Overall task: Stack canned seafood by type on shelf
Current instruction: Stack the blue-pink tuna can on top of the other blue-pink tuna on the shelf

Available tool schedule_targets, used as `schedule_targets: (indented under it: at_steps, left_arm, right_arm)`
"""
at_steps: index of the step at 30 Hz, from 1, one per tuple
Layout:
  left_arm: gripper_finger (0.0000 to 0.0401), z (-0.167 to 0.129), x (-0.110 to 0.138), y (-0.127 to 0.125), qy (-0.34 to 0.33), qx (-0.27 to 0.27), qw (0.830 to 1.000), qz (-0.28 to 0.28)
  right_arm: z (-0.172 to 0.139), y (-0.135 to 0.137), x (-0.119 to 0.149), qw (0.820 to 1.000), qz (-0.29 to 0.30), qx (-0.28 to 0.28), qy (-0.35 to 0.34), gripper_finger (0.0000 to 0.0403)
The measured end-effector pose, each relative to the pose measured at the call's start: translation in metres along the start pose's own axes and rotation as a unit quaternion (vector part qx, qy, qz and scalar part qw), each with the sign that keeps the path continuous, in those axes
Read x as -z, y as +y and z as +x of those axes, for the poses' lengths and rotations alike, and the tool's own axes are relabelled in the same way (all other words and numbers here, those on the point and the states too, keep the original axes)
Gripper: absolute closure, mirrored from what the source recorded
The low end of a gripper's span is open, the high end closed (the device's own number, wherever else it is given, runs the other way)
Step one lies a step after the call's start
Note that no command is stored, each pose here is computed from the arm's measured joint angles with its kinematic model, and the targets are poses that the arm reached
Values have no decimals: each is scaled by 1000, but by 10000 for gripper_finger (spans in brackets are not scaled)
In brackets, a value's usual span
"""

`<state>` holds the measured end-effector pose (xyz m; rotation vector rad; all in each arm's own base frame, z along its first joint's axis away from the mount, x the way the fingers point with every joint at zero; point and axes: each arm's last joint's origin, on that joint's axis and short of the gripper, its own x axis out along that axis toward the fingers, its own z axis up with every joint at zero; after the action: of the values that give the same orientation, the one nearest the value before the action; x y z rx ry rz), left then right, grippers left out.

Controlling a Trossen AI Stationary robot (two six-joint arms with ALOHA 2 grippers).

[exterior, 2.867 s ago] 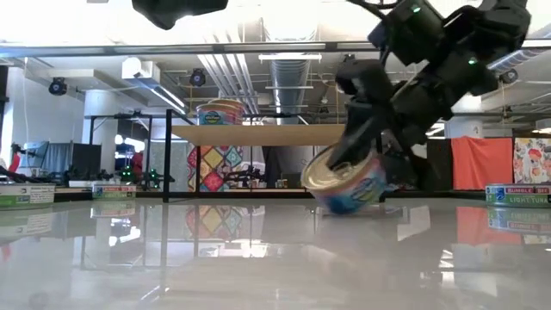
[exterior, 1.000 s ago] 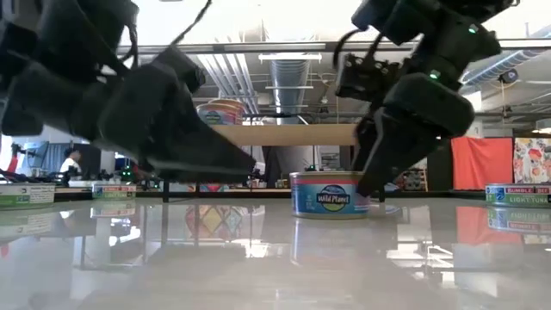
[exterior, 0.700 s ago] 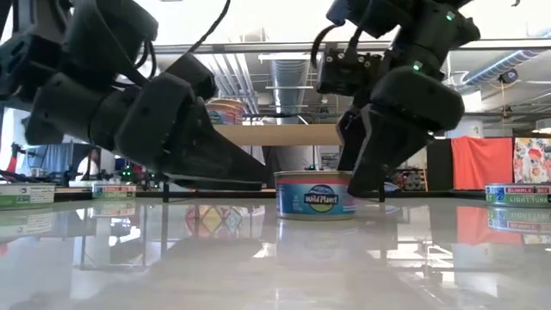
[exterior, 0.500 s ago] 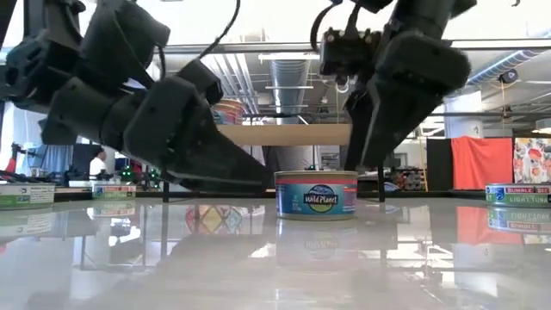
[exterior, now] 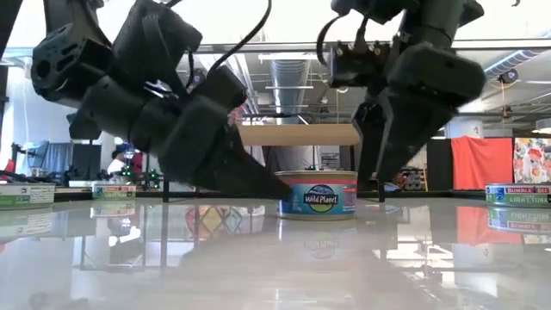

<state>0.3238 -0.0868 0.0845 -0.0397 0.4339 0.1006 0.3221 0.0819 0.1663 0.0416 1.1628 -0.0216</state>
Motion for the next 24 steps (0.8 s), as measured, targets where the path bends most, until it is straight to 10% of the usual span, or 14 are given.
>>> schedule_targets:
  at_steps: [24]
  left_arm:
    - [1,47,-10,-12,-25,1,999,24]
  right_arm:
    - [7,-9,0,994,26,91,-56,30]
